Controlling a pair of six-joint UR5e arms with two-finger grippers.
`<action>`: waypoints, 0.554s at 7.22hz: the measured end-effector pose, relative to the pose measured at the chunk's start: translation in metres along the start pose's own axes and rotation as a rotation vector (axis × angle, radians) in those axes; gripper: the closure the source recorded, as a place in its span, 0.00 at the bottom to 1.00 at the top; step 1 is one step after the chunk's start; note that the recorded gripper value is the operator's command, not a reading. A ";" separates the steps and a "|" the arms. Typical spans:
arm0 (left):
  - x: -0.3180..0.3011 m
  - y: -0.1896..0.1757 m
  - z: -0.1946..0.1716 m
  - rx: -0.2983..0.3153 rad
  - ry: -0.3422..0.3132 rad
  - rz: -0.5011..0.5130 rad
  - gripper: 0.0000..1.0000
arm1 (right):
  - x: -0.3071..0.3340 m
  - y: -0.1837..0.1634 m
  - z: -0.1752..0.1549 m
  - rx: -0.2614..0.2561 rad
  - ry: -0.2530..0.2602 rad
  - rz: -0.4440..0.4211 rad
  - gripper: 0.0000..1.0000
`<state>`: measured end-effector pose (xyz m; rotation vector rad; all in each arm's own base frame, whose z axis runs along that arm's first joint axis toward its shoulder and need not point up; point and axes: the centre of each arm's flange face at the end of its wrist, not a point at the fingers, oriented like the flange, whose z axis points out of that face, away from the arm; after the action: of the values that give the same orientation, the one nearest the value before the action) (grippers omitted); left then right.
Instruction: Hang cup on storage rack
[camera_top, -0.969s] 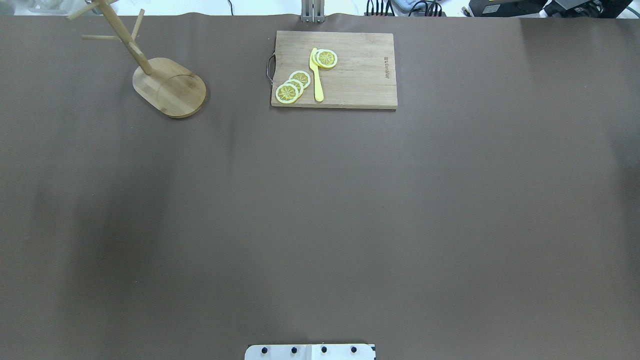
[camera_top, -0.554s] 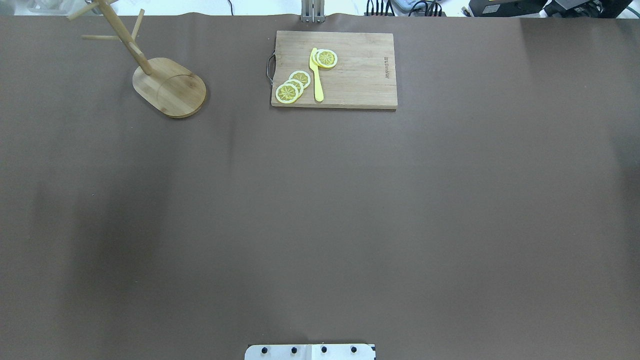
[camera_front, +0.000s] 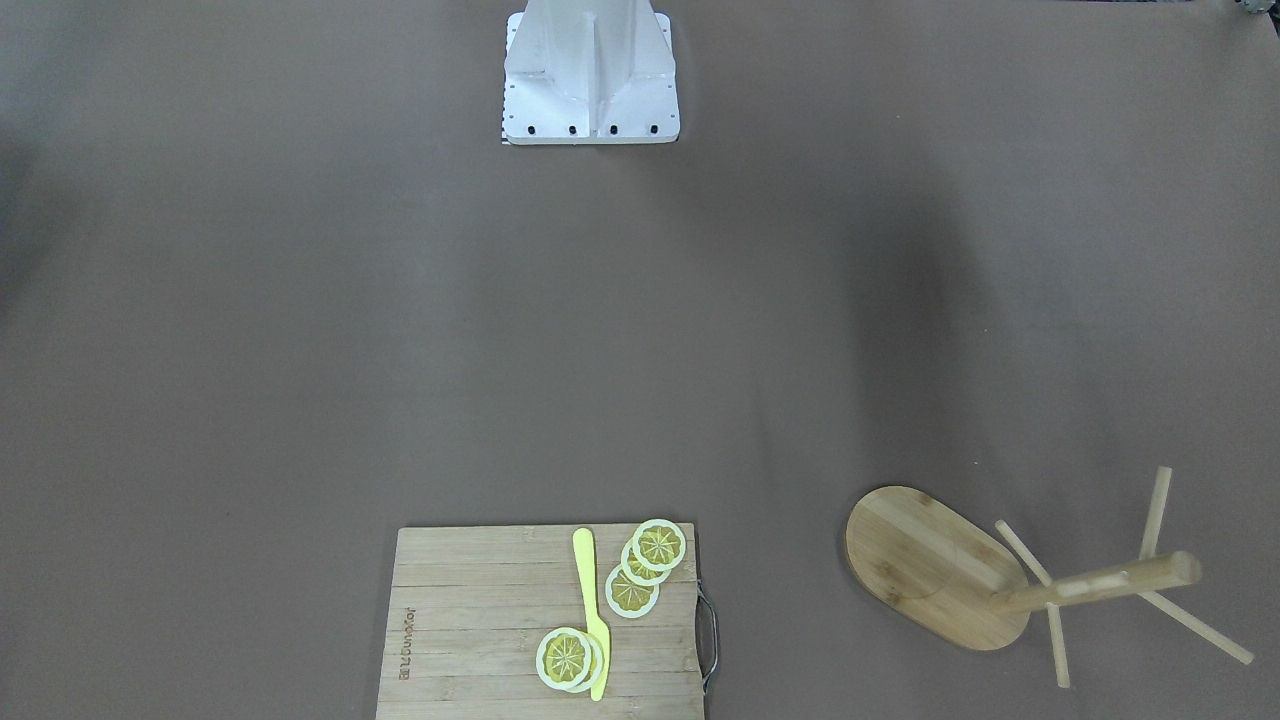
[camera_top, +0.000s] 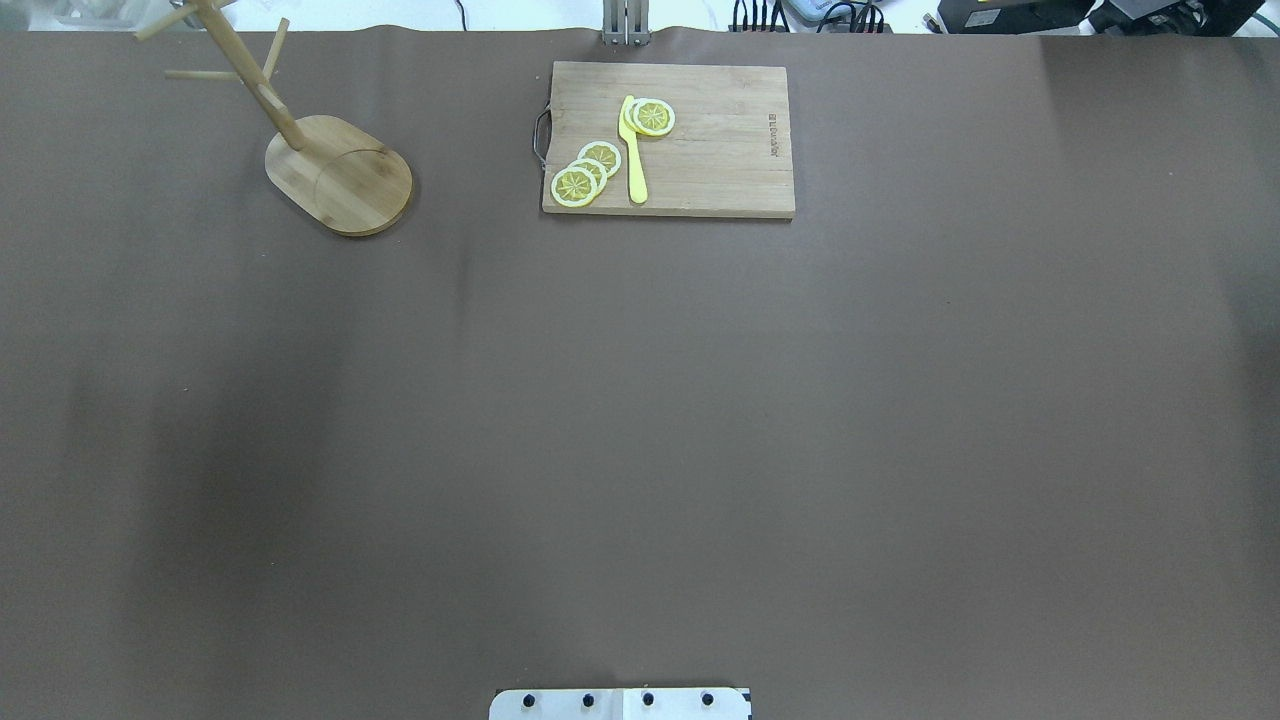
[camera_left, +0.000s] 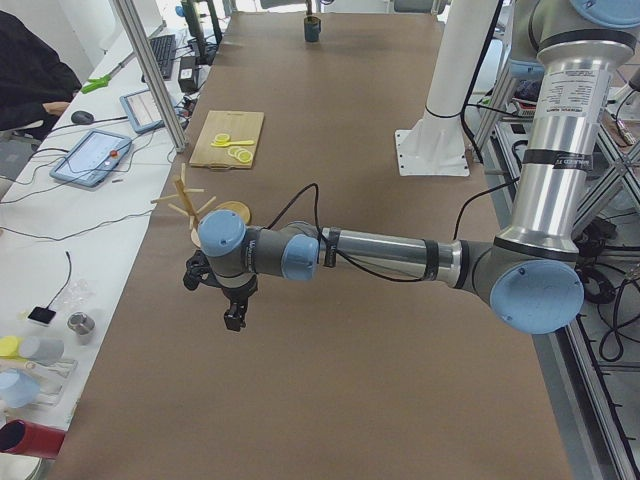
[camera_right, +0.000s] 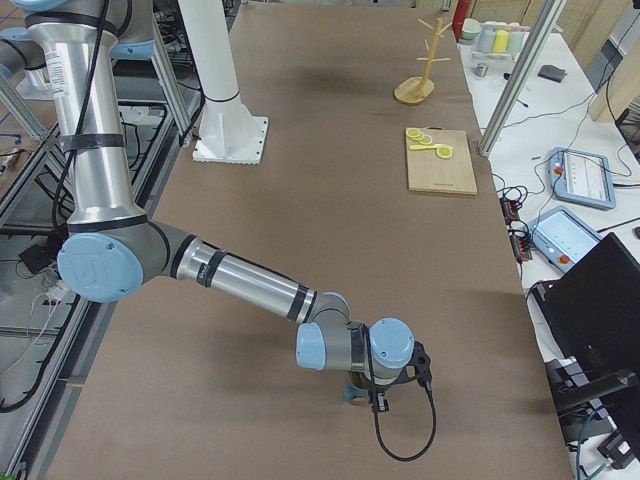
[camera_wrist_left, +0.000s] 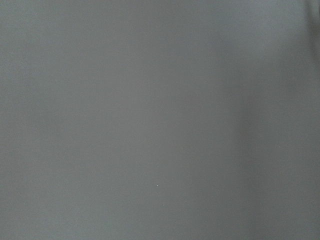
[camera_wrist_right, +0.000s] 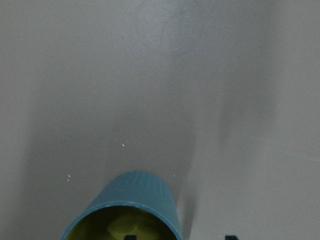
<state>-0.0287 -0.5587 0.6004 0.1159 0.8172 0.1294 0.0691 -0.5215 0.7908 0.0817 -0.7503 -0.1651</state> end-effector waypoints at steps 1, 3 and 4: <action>0.000 0.000 0.000 -0.001 0.000 -0.001 0.01 | -0.002 -0.001 0.002 -0.003 -0.001 -0.002 0.47; -0.002 0.000 0.001 -0.003 0.000 -0.003 0.01 | -0.004 -0.001 0.004 -0.009 -0.002 -0.004 0.87; -0.002 0.000 0.002 -0.003 0.000 -0.004 0.01 | -0.004 -0.001 0.005 -0.009 -0.003 -0.004 1.00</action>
<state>-0.0289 -0.5594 0.6028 0.1113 0.8171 0.1274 0.0631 -0.5218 0.7915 0.0744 -0.7521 -0.1727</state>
